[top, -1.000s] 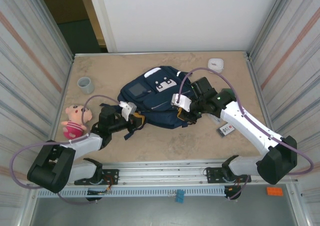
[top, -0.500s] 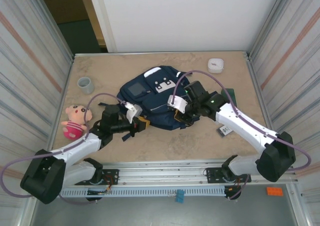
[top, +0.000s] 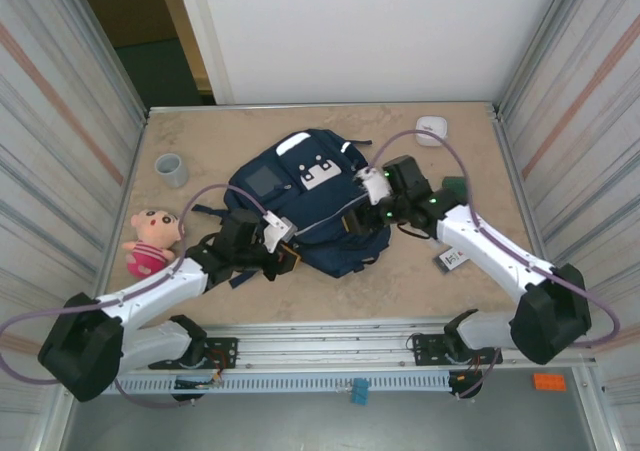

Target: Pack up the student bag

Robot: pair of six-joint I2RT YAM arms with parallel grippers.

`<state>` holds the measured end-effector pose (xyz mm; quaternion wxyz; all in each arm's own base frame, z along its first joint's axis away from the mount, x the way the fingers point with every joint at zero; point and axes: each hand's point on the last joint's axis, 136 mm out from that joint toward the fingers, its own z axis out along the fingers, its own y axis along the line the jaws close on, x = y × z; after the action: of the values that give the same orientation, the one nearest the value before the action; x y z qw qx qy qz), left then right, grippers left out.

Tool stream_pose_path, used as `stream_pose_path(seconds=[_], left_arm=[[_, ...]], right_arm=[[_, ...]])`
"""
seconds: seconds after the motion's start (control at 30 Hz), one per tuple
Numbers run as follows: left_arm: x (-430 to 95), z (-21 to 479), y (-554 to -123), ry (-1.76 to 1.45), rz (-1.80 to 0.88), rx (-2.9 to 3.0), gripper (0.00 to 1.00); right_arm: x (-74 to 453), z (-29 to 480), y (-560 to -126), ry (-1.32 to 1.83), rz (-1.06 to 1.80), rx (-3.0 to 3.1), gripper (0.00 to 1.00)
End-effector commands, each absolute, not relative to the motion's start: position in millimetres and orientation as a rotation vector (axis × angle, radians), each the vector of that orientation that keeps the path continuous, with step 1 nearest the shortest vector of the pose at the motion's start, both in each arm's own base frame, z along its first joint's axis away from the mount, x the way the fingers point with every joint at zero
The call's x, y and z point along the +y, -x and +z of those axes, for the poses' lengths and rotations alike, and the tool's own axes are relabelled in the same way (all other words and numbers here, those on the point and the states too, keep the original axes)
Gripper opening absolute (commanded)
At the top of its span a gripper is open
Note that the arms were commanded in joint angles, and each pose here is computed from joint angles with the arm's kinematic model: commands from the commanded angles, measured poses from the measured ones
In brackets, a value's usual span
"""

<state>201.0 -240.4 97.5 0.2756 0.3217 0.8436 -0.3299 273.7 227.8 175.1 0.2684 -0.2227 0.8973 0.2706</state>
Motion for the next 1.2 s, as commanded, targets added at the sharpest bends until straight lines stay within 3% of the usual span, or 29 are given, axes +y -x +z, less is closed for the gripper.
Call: stream_pose_path(seconds=[0.0,0.17,0.47,0.7,0.77,1.03,1.17], left_arm=[[-235.8,87.1,-208.6,-0.786,-0.813,2.346,0.0],[-234.6,75.4,-206.7,-0.777,-0.773,2.393,0.0],[-239.0,72.8,-205.2,-0.779,-0.791,2.399,0.0],[-257.7,83.5,-195.1,-0.845,-0.859,2.355,0.0],[-268.5,89.1,-187.6,-0.891,-0.903,2.332,0.0],[-315.3,101.7,-153.0,-1.081,-1.049,2.278,0.0],[-335.2,102.0,-159.5,-1.08,-1.018,2.285,0.0]], right_arm=[[201.8,151.4,-248.3,-0.069,0.906,2.684,0.6],[185.2,111.5,-228.4,-0.5,0.902,2.774,0.63],[204.6,87.0,-237.0,-0.572,0.973,2.75,0.62],[224.6,76.3,-241.6,-0.618,1.026,2.686,0.23],[230.7,78.9,-245.6,-0.647,1.044,2.649,0.17],[246.4,88.7,-259.1,-0.68,1.091,2.564,0.08],[250.6,92.3,-258.1,-0.652,1.104,2.562,0.07]])
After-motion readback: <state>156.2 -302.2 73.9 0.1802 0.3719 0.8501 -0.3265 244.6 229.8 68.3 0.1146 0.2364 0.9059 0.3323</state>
